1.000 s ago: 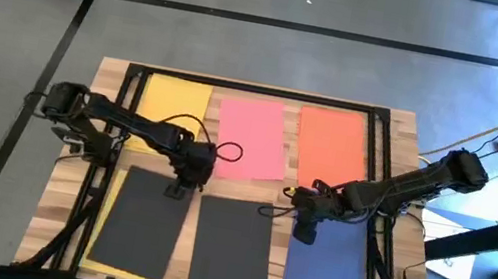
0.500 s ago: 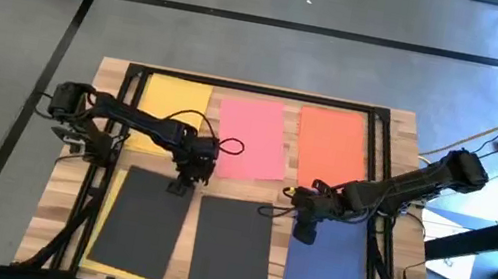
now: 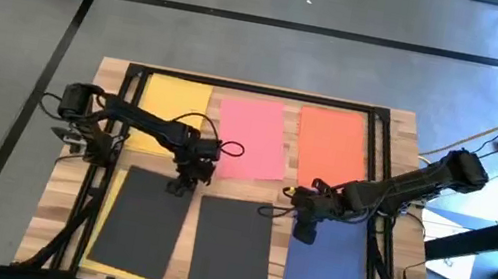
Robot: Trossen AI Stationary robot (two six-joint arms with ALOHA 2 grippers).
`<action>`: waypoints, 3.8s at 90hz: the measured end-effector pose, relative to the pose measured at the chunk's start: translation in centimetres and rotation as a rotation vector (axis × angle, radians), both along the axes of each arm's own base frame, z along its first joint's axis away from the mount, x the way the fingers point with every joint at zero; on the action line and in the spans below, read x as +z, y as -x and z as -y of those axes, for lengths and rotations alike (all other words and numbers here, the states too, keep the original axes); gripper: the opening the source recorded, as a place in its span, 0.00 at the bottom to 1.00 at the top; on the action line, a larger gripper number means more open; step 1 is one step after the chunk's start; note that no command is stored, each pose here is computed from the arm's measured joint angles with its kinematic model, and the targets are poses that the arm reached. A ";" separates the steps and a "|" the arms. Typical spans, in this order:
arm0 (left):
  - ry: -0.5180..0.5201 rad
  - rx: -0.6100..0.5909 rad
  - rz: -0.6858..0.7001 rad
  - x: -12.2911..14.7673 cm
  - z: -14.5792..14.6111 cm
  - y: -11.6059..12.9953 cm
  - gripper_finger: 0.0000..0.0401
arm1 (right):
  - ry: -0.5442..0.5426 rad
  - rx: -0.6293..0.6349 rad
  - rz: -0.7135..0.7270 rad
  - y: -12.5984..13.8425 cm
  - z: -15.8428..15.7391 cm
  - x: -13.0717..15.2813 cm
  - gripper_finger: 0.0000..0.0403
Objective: Organize paper
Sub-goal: Stack the black paper on the top of the black paper
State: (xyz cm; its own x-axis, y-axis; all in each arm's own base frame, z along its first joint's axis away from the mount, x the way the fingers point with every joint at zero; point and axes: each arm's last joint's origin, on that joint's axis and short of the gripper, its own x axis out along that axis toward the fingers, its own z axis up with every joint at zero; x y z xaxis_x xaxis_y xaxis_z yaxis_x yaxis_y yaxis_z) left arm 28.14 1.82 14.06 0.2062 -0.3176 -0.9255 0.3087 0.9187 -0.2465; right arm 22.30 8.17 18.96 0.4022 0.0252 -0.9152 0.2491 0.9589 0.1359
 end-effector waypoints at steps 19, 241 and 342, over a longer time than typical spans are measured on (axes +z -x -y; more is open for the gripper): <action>0.005 -0.037 -0.023 -0.7 0.7 -0.2 0.31 | 0.000 0.000 0.000 0.0 0.0 0.0 0.30; 0.306 0.428 0.596 7.2 -4.9 -8.0 0.00 | 0.013 -0.009 0.013 -0.1 0.0 0.0 0.30; 0.242 0.394 0.707 7.6 -5.7 -8.4 0.00 | 0.017 -0.338 0.394 -6.1 -0.9 -3.0 0.30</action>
